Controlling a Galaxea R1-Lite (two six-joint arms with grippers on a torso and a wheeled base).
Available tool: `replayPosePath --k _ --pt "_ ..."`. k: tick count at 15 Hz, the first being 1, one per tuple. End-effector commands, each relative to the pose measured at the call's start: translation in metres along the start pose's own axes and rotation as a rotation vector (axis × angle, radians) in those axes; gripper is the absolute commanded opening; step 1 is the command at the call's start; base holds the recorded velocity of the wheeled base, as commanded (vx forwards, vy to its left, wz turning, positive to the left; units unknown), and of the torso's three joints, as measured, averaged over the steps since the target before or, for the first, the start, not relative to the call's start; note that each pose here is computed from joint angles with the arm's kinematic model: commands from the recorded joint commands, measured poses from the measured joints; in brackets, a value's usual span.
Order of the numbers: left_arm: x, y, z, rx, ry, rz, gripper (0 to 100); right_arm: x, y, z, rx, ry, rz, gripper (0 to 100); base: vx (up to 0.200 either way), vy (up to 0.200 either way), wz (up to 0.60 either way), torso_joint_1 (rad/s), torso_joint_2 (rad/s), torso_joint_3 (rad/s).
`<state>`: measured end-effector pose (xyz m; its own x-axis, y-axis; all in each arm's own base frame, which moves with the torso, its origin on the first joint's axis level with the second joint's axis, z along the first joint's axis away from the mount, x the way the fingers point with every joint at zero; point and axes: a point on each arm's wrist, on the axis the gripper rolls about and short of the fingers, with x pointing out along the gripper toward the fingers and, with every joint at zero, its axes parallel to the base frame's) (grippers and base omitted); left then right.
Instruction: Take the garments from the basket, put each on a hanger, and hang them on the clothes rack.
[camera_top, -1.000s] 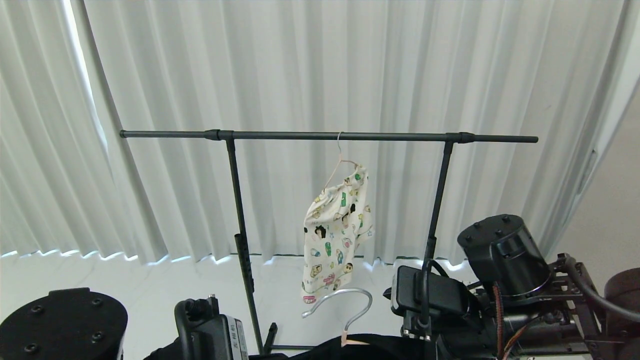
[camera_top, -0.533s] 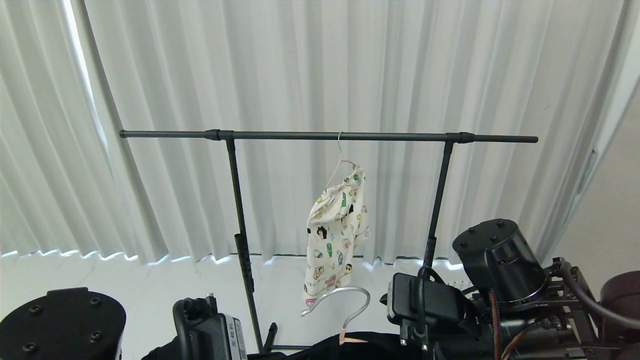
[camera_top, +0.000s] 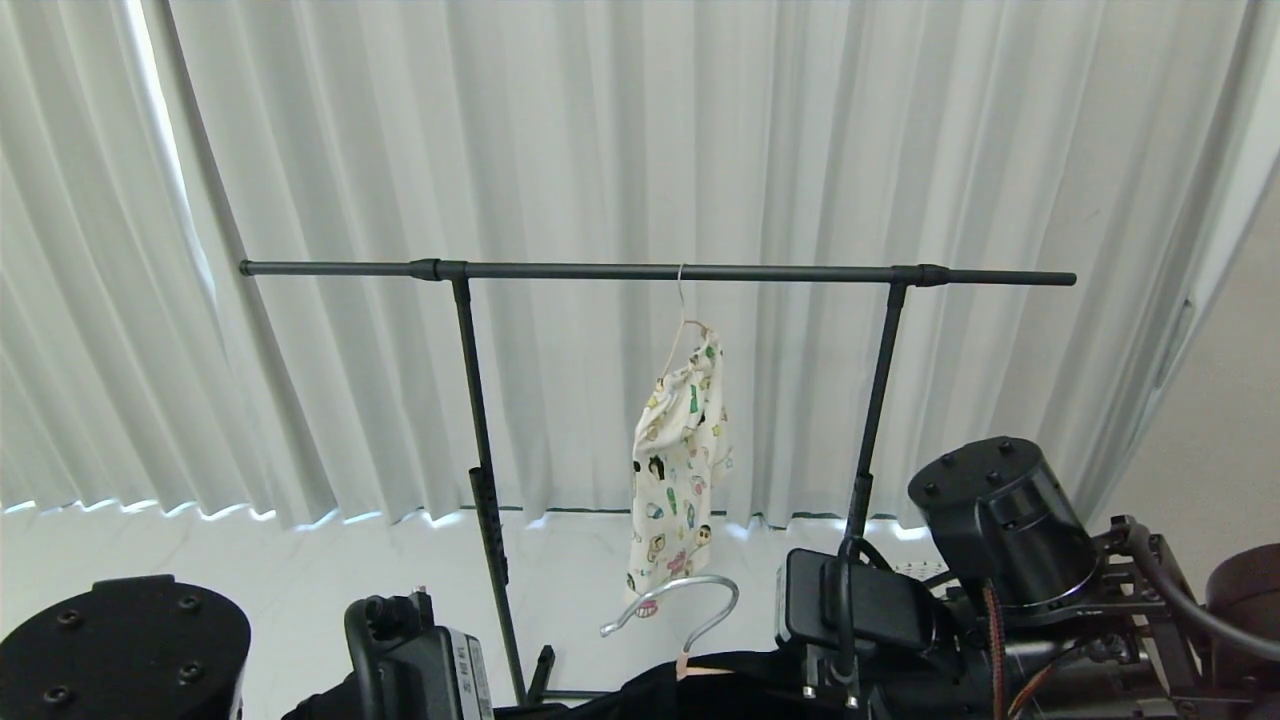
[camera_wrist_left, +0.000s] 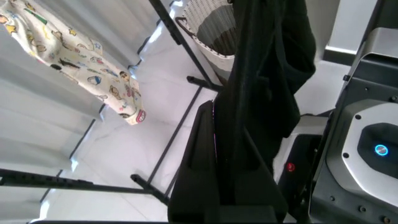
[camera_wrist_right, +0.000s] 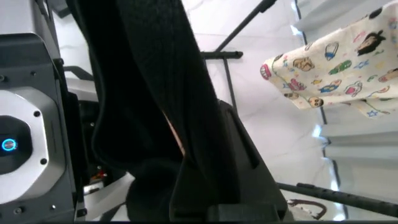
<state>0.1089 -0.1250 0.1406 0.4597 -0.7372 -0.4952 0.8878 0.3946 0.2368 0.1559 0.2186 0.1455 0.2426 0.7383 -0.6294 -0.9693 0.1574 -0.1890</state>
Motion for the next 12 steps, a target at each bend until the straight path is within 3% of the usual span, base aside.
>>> replayPosePath --k 1,2,3,7,12 --pt "0.0 0.0 0.0 0.0 0.002 0.002 0 -0.002 0.0 0.001 -0.015 -0.006 0.0 0 0.0 0.0 0.0 0.0 0.0 0.0" --pt "0.001 0.0 -0.001 0.001 0.006 0.001 0 -0.003 0.0 0.002 -0.03 -0.017 -0.005 0 0.0 0.0 0.0 0.0 0.0 0.0" --pt "0.002 0.0 -0.001 0.002 0.01 0.001 100 -0.003 -0.001 0.003 -0.048 -0.027 -0.012 0 0.0 0.0 0.0 0.0 0.0 0.0" --pt "-0.004 0.007 -0.005 -0.028 0.013 0.053 100 -0.015 -0.003 0.007 -0.068 -0.067 -0.044 0 0.0 0.0 0.0 0.0 0.0 0.0" --pt "-0.032 -0.002 -0.014 -0.008 -0.059 0.083 100 -0.035 -0.023 -0.024 0.026 -0.011 -0.155 0 0.0 0.0 0.0 0.0 0.0 0.0"
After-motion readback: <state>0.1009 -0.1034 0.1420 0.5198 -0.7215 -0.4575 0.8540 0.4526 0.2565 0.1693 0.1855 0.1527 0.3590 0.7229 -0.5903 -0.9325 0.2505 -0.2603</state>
